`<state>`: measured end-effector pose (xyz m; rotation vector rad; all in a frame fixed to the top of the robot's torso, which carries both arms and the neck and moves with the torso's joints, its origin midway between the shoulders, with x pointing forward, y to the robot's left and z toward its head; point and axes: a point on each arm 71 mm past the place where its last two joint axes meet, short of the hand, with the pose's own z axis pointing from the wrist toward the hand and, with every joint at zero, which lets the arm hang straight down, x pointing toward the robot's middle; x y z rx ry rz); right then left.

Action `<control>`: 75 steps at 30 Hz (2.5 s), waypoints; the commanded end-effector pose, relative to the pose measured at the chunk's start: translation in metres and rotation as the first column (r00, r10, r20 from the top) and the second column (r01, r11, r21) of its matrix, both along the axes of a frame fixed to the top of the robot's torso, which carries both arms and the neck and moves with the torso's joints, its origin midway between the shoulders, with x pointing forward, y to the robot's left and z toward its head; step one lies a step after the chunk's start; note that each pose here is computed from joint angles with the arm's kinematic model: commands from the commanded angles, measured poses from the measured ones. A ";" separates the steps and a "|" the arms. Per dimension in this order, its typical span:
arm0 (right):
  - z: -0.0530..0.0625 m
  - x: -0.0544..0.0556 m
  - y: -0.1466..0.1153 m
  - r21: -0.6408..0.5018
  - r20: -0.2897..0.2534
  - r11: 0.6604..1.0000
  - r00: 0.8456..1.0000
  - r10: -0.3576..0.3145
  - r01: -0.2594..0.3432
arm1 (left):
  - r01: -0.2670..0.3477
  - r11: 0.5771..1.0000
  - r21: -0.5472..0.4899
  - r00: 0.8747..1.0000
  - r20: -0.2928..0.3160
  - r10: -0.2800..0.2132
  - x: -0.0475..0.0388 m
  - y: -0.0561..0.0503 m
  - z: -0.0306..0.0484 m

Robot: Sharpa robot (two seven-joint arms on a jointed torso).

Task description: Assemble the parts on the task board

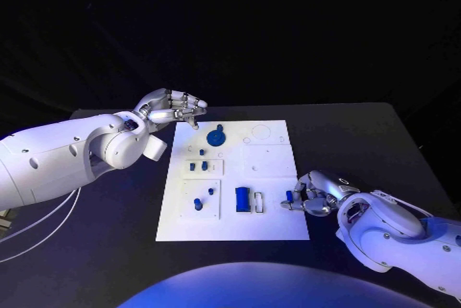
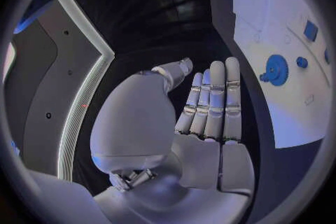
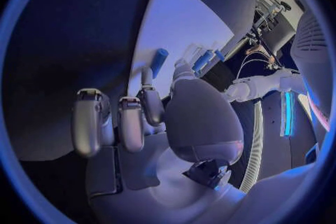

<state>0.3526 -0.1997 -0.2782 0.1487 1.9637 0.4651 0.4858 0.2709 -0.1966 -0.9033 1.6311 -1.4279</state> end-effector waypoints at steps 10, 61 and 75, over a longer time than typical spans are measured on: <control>-0.008 0.004 0.001 -0.093 -0.003 0.995 0.999 0.036 -0.036 | 0.018 1.000 -0.008 1.000 0.001 -0.018 -0.0008 -0.002 0.0009; -0.012 0.004 0.004 -0.149 -0.012 0.988 0.999 0.040 -0.041 | 0.018 1.000 -0.005 1.000 -0.004 -0.018 -0.0017 -0.001 0.0009; -0.012 0.005 0.002 -0.136 -0.019 0.991 1.000 0.020 -0.022 | 0.017 1.000 -0.003 1.000 -0.003 -0.017 -0.0019 -0.001 0.0009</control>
